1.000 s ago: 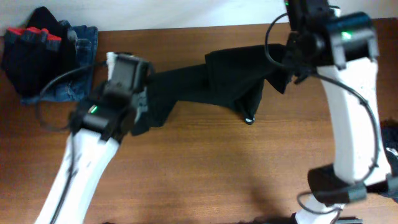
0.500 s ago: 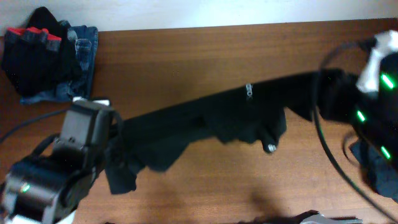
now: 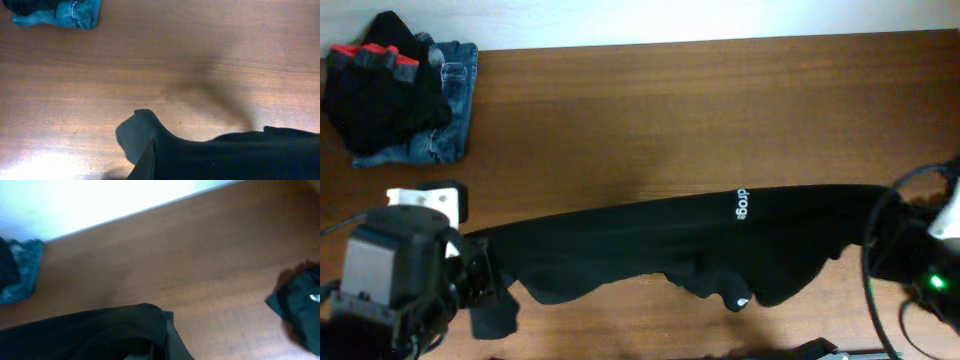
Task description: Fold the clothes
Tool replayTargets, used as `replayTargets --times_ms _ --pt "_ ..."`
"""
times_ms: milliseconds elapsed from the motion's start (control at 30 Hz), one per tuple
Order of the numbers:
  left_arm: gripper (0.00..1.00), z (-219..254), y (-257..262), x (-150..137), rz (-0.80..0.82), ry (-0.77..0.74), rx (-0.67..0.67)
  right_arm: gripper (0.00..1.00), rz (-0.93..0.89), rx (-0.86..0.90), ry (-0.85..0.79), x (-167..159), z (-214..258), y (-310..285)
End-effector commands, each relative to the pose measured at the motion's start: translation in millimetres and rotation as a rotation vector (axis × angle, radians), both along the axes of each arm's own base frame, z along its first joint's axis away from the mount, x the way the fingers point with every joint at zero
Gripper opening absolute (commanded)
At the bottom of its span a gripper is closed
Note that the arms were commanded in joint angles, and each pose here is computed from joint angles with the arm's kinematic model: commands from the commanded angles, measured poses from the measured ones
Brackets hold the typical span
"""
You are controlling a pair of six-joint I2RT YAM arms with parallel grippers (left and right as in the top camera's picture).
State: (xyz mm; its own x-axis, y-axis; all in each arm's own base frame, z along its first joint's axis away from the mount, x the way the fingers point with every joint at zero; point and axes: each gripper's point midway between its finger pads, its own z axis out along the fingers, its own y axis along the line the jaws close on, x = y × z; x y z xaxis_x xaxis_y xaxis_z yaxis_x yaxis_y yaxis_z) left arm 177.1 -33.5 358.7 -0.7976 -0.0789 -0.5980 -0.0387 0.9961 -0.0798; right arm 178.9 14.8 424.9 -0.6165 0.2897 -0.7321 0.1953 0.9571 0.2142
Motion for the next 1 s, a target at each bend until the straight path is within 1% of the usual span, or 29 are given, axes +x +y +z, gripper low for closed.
replayTargets --times_ms 0,167,300,467,667,767,800,900,967 --pt "0.01 -19.1 3.8 16.2 0.052 0.079 0.05 0.04 -0.127 -0.083 0.058 17.1 -15.3 -17.4" --pt "0.01 -54.5 -6.1 48.7 0.054 0.185 0.097 0.04 -0.139 -0.131 0.161 41.9 -37.8 -11.4" --pt "0.01 -79.0 -7.5 85.9 0.085 0.22 0.168 0.04 -0.165 -0.169 0.226 70.5 -54.4 -5.9" --pt "0.01 -110.5 -14.2 126.8 0.103 0.275 0.193 0.04 -0.163 -0.2 0.295 104.3 -77.0 5.2" --pt "0.01 -161.3 -12.9 165.3 0.13 0.376 0.231 0.04 -0.17 -0.236 0.364 146.7 -109.5 16.0" --pt "0.02 -182.2 -5.9 189.4 0.162 0.375 0.252 0.04 -0.198 -0.256 0.389 170.1 -127.6 13.7" --pt "0.05 -186.6 -3.2 196.4 0.171 0.366 0.262 0.04 -0.206 -0.259 0.394 175.8 -132.1 12.4" --pt "0.07 -198.7 8.0 224.6 0.22 0.309 0.292 0.04 -0.243 -0.256 0.413 203.2 -154.3 5.7" --pt "0.06 -207.1 11.8 244.7 0.22 0.27 0.294 0.04 -0.271 -0.251 0.421 224.1 -172.0 -1.0"
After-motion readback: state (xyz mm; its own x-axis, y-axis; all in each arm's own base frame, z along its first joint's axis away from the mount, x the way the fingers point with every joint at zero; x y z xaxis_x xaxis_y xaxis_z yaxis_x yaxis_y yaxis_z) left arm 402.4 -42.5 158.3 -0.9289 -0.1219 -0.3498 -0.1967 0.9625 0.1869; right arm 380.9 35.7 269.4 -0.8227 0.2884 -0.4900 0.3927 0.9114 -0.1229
